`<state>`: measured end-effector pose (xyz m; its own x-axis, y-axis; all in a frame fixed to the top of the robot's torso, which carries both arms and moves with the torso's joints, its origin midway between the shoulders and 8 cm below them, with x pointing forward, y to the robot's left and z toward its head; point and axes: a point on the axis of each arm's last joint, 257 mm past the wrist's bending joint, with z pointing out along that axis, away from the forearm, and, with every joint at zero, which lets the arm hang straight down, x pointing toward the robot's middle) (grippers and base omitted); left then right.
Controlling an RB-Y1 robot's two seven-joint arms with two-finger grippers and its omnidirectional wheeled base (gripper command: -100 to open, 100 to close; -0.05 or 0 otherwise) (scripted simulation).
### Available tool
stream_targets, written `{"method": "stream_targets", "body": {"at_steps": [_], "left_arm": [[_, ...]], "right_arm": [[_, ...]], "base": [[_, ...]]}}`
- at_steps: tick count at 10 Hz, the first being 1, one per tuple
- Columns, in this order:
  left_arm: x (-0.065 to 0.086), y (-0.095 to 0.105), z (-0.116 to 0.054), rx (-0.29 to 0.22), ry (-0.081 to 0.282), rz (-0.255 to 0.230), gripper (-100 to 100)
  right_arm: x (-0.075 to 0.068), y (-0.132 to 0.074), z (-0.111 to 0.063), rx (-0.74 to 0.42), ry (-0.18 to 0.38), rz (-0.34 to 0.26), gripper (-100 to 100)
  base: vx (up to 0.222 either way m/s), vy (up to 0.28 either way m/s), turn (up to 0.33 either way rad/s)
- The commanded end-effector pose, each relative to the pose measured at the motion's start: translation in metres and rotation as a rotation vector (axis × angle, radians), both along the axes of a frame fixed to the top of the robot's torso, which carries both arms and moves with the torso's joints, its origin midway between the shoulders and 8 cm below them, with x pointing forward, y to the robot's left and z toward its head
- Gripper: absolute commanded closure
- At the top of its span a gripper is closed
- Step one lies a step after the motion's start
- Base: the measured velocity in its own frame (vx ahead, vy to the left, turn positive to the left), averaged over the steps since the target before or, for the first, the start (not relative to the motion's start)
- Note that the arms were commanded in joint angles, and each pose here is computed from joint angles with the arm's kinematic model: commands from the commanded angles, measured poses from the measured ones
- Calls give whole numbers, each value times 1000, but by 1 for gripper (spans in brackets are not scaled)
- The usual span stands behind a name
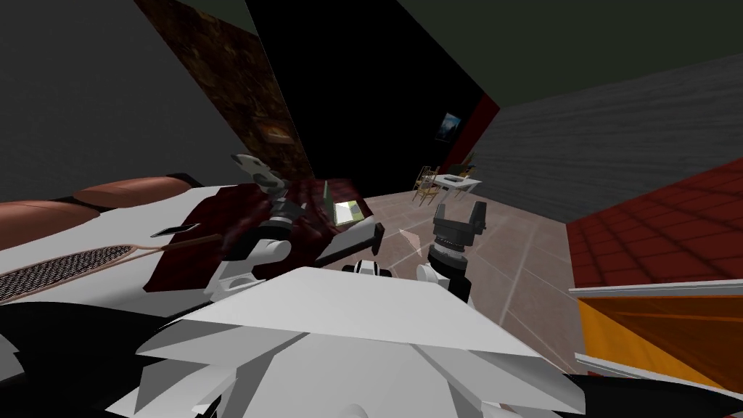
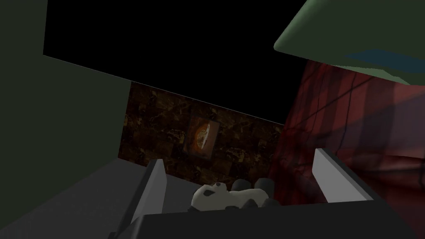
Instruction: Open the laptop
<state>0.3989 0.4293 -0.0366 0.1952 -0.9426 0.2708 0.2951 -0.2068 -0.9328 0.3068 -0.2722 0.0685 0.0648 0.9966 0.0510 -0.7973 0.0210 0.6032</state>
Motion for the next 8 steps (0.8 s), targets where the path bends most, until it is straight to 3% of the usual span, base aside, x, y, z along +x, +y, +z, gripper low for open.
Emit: {"method": "stream_targets", "body": {"at_steps": [1, 8], "left_arm": [[-2, 13, -11, -83, 33, 13, -100], [-11, 34, -42, -310, 76, 48, -100]], "right_arm": [[0, 0, 0, 0, 0, 0, 0], [0, 0, 0, 0, 0, 0, 0]], "base": [[110, -209, 86], [84, -158, 76]]}}
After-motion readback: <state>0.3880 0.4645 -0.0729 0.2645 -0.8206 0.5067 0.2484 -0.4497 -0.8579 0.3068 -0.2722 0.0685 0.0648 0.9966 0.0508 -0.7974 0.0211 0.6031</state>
